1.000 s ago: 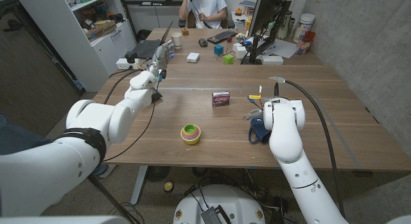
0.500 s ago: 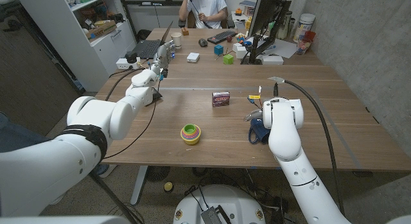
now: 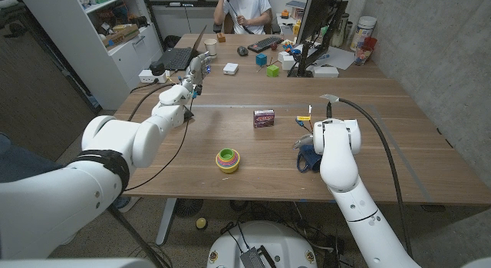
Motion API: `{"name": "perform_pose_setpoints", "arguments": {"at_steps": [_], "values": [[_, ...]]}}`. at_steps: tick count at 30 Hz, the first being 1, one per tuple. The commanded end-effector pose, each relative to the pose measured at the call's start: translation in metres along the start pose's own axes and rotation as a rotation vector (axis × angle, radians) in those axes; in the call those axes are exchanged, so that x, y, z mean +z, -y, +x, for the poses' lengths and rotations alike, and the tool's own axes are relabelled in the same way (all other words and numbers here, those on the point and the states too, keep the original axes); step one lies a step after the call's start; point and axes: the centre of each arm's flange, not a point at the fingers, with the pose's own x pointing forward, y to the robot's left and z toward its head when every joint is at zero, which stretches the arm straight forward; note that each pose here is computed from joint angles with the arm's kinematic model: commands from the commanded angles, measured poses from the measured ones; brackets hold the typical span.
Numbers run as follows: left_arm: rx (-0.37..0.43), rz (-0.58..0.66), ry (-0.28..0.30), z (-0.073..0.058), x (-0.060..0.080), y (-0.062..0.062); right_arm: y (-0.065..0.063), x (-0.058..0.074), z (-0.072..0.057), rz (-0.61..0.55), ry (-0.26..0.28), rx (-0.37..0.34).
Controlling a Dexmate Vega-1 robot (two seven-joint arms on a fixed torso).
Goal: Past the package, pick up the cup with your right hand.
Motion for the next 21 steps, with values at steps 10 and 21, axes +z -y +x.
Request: {"name": "perform_pose_setpoints", "arguments": {"at_steps": [10,21], "values": [[0.008,0.006,-0.018,-0.002,-0.005,-0.003,-0.018,0.002,0.012,0.024,-0.018,0.046],[0.015,0.027,-0.051,-0.001,-0.007,-0.006,-0.026,0.002,0.028,0.035,-0.036,0.075]]}}
